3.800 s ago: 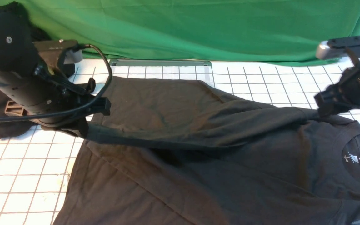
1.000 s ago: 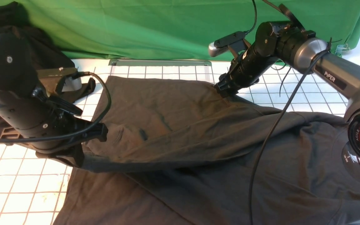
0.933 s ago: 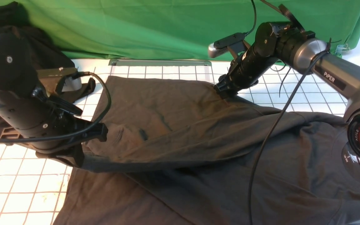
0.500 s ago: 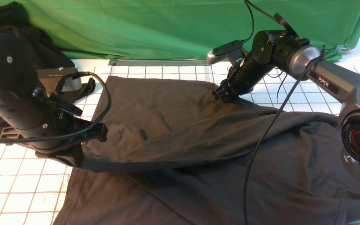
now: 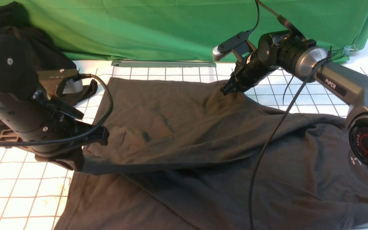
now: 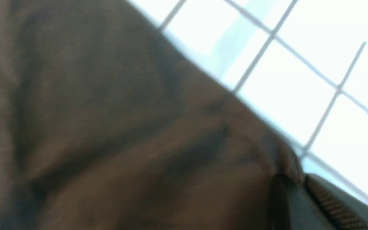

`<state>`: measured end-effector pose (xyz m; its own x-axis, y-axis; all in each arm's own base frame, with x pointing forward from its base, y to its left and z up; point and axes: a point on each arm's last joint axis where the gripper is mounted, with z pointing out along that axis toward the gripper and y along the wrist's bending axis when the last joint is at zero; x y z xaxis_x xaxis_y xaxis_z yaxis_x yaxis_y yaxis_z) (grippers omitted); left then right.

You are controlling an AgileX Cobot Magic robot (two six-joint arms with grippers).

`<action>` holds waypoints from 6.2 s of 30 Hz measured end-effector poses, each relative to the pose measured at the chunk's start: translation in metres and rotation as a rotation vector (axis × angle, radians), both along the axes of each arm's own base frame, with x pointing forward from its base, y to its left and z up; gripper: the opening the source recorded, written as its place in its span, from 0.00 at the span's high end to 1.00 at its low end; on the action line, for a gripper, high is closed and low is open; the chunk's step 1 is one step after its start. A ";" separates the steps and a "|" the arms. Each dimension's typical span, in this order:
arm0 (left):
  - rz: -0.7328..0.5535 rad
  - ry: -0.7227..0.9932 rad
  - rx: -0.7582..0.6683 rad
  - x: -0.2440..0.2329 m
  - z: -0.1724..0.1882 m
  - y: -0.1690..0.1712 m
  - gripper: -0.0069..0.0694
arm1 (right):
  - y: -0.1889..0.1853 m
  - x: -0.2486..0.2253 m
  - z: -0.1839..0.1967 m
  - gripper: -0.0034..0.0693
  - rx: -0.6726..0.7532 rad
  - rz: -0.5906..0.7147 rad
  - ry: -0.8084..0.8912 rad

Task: Fold a long-sleeved shirt over a white checkered tablecloth.
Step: 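Fold the left side of the dark shirt inward over its body with the left gripper, then grasp the near edge of the shirt at its hem and shoulder corners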

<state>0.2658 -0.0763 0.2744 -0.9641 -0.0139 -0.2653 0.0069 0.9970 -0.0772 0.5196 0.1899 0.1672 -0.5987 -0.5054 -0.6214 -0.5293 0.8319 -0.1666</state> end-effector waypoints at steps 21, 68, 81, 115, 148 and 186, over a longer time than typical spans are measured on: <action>0.001 -0.020 -0.006 0.002 0.001 0.000 0.74 | -0.001 0.002 0.016 0.52 -0.002 0.001 -0.074; -0.190 -0.027 -0.100 -0.008 0.002 -0.036 0.91 | -0.047 -0.018 0.000 0.46 0.069 -0.017 0.400; -0.190 -0.028 -0.099 -0.008 0.002 -0.036 0.91 | -0.054 -0.013 0.006 0.92 0.076 -0.028 0.357; -0.228 0.146 -0.032 -0.030 -0.004 -0.027 0.91 | -0.109 -0.097 0.205 0.94 0.083 -0.177 0.137; 0.119 0.142 0.056 -0.103 -0.096 0.017 0.28 | -0.031 -0.285 0.108 0.90 0.057 0.137 0.406; 0.057 0.137 0.060 -0.122 -0.076 0.023 0.89 | -0.010 -0.356 -0.010 0.35 -0.224 0.330 0.597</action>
<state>0.1442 -0.0529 0.1984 -0.9895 -0.0573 -0.1331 -0.0560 0.9983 -0.0134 0.1637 0.1795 0.1574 -0.5980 -0.7958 -0.0954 -0.8015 0.5924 0.0819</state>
